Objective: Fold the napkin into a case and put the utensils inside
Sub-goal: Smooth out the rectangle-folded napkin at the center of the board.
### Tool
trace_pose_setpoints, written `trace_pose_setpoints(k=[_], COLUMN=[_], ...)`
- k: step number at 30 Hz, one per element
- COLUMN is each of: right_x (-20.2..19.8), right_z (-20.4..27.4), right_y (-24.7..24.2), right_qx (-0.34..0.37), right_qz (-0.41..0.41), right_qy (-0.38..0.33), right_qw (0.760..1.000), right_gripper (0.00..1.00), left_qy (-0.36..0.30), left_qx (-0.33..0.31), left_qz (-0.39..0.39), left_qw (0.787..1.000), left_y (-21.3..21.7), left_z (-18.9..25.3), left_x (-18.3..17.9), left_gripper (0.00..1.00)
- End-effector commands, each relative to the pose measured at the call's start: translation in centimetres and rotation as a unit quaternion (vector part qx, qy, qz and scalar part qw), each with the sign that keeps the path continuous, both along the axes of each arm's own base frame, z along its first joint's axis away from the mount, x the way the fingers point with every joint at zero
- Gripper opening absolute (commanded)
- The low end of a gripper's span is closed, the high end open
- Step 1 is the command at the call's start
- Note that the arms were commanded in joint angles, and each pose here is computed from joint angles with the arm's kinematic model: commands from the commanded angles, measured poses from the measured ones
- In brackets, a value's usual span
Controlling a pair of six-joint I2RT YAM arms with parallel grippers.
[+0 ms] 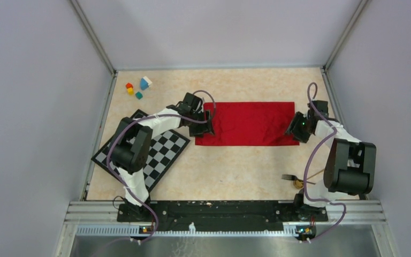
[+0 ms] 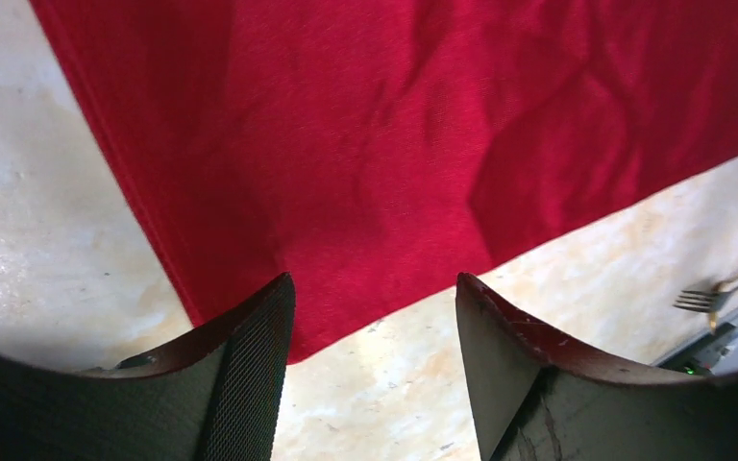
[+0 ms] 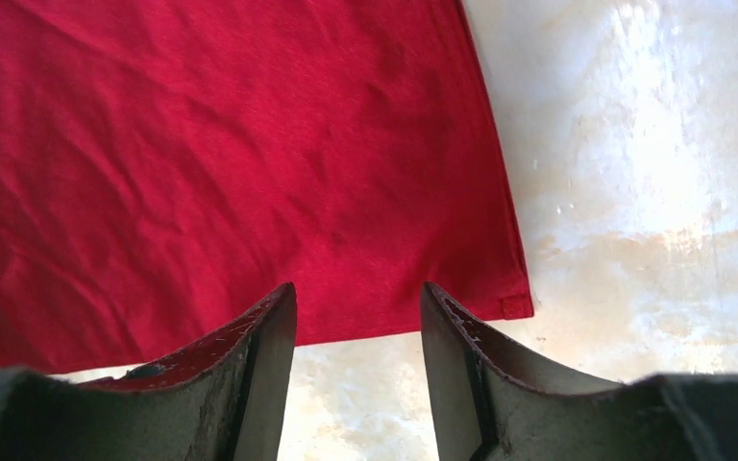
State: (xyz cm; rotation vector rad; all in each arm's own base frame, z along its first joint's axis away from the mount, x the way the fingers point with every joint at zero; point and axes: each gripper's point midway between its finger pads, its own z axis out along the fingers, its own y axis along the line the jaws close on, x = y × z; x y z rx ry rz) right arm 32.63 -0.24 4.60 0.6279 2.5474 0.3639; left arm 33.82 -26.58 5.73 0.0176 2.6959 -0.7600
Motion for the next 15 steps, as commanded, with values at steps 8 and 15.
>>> trace_pose_setpoints(k=[8,15], right_x=[3.7,13.4], right_z=[5.7,8.0], right_y=[0.2,2.4], right_qx=[-0.027,0.078], right_qz=[0.015,0.048], right_qy=[-0.086,-0.167], right_qw=[0.996,0.982], right_gripper=[0.52,0.59], left_qy=[-0.068,-0.117], left_qx=[0.0,-0.123], left_qz=[0.021,0.049], left_qw=[0.997,0.984], left_y=[0.6,-1.3], left_z=[3.8,8.1], left_x=[3.1,11.3], left_gripper=[0.75,0.8])
